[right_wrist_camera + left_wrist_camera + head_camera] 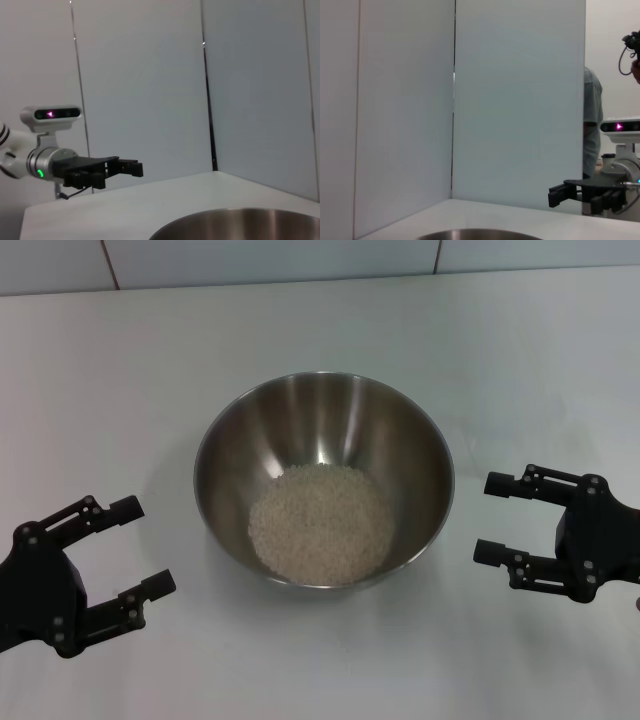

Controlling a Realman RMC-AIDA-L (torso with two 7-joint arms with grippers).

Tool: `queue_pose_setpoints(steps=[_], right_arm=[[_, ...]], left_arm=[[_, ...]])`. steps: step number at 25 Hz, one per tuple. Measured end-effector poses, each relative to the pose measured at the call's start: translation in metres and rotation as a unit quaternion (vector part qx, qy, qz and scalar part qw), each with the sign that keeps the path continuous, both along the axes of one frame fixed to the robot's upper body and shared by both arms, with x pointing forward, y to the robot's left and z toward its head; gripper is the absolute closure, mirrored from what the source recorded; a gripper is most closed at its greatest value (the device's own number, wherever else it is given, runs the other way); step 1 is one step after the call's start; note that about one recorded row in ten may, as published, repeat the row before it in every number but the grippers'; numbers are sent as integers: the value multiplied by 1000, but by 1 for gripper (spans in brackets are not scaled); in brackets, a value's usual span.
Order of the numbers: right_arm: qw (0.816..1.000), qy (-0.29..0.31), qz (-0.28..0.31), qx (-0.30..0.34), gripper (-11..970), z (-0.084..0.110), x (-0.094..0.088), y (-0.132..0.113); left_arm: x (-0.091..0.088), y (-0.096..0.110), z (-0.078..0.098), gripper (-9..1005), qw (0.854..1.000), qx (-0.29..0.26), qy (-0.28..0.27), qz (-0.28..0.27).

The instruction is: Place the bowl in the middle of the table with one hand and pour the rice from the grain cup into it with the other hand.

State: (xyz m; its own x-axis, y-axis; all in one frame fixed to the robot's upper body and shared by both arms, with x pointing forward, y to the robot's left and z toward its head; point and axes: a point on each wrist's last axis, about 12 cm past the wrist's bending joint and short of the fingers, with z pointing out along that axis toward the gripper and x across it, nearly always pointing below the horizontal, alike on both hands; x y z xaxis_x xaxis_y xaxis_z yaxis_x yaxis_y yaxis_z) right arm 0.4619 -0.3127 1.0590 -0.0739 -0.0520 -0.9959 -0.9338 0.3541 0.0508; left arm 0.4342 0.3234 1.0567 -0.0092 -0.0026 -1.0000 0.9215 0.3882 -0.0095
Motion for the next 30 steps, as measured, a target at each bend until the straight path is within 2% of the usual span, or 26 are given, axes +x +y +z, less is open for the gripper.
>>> queue_pose_setpoints(steps=[9,22,30], right_arm=[[1000,1,8,-25,240,6,7,-6],[997,1,10,-80,238,24,22,-16],[996,-3,6,-92,239,30,26,-20]], left_arm=[[4,2,3,224,1000,16,15,-12],[24,9,18,224,997,58,46,-31],[31,9,24,224,994,79,56,-42]])
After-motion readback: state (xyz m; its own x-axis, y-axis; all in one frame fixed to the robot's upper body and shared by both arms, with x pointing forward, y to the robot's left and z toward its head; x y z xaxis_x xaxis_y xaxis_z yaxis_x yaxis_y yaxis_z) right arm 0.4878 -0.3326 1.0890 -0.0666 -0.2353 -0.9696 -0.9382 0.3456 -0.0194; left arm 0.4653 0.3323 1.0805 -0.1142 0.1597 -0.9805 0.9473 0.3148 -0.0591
